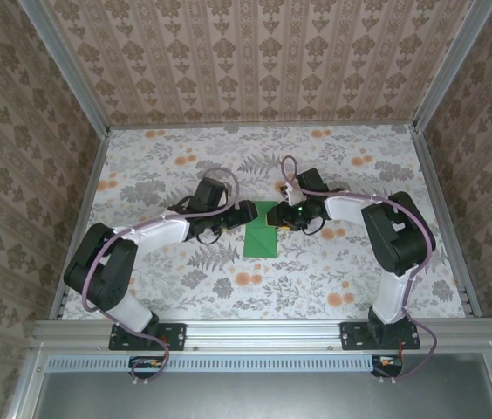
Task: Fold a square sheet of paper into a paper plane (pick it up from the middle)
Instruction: Turn over the paper at the center of the table.
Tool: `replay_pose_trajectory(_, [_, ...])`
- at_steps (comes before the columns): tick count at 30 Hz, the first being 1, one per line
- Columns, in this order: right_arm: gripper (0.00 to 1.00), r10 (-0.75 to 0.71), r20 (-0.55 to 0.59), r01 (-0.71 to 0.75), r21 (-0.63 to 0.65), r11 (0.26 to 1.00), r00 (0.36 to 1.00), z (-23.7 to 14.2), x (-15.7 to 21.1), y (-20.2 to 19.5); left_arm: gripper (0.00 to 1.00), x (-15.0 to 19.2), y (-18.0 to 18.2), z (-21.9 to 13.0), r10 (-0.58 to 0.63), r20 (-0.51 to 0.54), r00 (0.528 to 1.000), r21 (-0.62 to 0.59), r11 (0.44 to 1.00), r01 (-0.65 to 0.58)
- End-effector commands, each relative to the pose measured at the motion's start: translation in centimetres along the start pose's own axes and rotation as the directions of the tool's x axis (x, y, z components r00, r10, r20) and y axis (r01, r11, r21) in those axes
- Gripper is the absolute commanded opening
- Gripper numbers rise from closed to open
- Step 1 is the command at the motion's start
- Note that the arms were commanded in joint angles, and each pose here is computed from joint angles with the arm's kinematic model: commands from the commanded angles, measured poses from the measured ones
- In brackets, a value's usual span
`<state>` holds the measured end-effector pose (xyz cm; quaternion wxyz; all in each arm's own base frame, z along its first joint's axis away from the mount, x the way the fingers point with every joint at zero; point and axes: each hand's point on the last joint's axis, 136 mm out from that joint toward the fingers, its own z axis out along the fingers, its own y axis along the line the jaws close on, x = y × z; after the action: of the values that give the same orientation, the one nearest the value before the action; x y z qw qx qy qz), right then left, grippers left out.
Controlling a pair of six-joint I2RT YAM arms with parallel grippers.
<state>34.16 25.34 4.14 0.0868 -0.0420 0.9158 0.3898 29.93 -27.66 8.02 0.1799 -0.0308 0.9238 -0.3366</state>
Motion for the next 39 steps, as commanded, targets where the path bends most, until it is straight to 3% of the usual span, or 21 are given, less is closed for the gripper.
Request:
replay_pose_trajectory(1, [0.42, -0.042, -0.019, 0.041, -0.067, 0.997, 0.999, 0.5, -0.5, 1.2, 0.97, 0.2, -0.1, -0.4, -0.001, 0.015, 1.0, 0.02, 1.0, 0.001])
replay_pose_trajectory(6, [0.35, -0.04, -0.053, 0.036, -0.085, 0.996, 0.998, 1.0, 0.3, 0.9, 1.0, 0.8, -0.6, 0.2, -0.011, -0.012, 1.0, 0.074, 0.997, 0.012])
replay_pose_trajectory(10, [0.17, -0.042, -0.041, 0.039, -0.074, 0.996, 0.998, 0.8, 0.0, 0.7, 0.99, 1.0, -1.3, 0.6, -0.028, -0.03, 0.999, 0.118, 0.992, 0.032])
replay_pose_trajectory(13, [0.1, -0.036, -0.023, 0.034, -0.059, 0.998, 0.999, 0.5, -0.3, 0.3, 0.95, 1.3, -1.7, 1.1, -0.041, -0.05, 0.998, 0.138, 0.989, 0.048])
replay_pose_trajectory(26, [0.08, -0.004, 0.039, 0.007, -0.064, 0.998, 0.999, -1.2, -0.8, -0.4, 0.6, 2.0, -2.8, 3.3, -0.061, -0.116, 0.991, 0.195, 0.977, 0.083])
replay_pose_trajectory(39, [0.08, 0.012, 0.04, -0.009, -0.062, 0.998, 0.999, -1.4, -0.6, -0.7, 0.38, 1.6, -3.1, 5.1, -0.02, -0.146, 0.989, 0.207, 0.977, 0.05])
